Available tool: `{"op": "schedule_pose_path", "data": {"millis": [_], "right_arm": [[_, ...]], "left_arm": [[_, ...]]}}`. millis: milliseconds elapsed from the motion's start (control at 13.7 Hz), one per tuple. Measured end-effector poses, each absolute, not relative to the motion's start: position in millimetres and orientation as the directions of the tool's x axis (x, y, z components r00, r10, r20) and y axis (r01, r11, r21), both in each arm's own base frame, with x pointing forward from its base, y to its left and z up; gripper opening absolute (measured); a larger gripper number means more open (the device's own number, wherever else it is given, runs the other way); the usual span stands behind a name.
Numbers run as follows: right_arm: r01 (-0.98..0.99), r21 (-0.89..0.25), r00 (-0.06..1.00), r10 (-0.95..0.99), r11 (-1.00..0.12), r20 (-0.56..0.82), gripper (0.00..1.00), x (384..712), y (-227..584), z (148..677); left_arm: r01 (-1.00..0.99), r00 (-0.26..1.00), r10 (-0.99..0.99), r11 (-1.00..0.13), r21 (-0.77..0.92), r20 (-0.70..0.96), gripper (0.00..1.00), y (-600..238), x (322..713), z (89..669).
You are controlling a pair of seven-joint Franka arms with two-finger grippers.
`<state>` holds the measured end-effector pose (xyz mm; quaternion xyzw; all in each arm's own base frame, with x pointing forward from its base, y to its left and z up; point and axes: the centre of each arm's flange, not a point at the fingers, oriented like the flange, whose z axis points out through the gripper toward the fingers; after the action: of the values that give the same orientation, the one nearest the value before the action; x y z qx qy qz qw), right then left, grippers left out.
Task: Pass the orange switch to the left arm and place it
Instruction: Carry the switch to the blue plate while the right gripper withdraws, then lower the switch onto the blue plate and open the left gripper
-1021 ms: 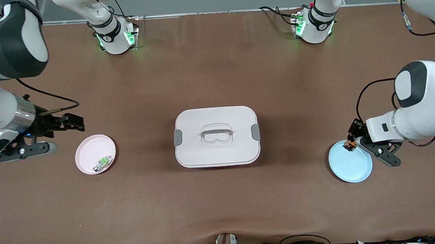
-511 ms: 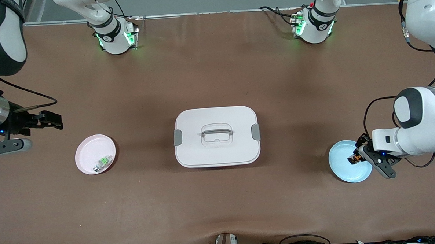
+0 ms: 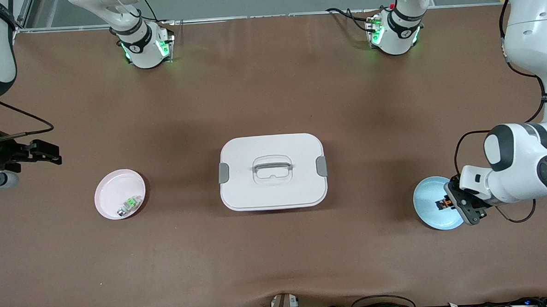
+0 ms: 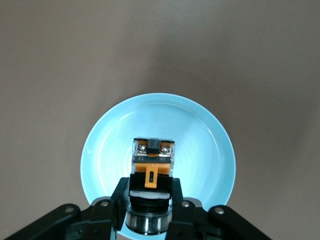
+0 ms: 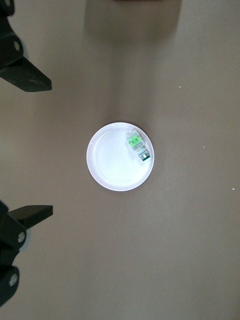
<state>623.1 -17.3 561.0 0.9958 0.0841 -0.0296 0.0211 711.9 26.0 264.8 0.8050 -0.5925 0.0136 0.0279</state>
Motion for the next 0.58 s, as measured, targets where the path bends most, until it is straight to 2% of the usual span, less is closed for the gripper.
{"op": "schedule_pose_path", "data": {"millis": [584], "right_arm": [[0.101, 0.025, 0.992, 0.099, -0.995, -0.077, 1.0, 599, -35, 559]], "left_arm": [[-0.991, 0.13, -0.989, -0.127, 0.04, 0.073, 0.37, 64, 698, 221]]}}
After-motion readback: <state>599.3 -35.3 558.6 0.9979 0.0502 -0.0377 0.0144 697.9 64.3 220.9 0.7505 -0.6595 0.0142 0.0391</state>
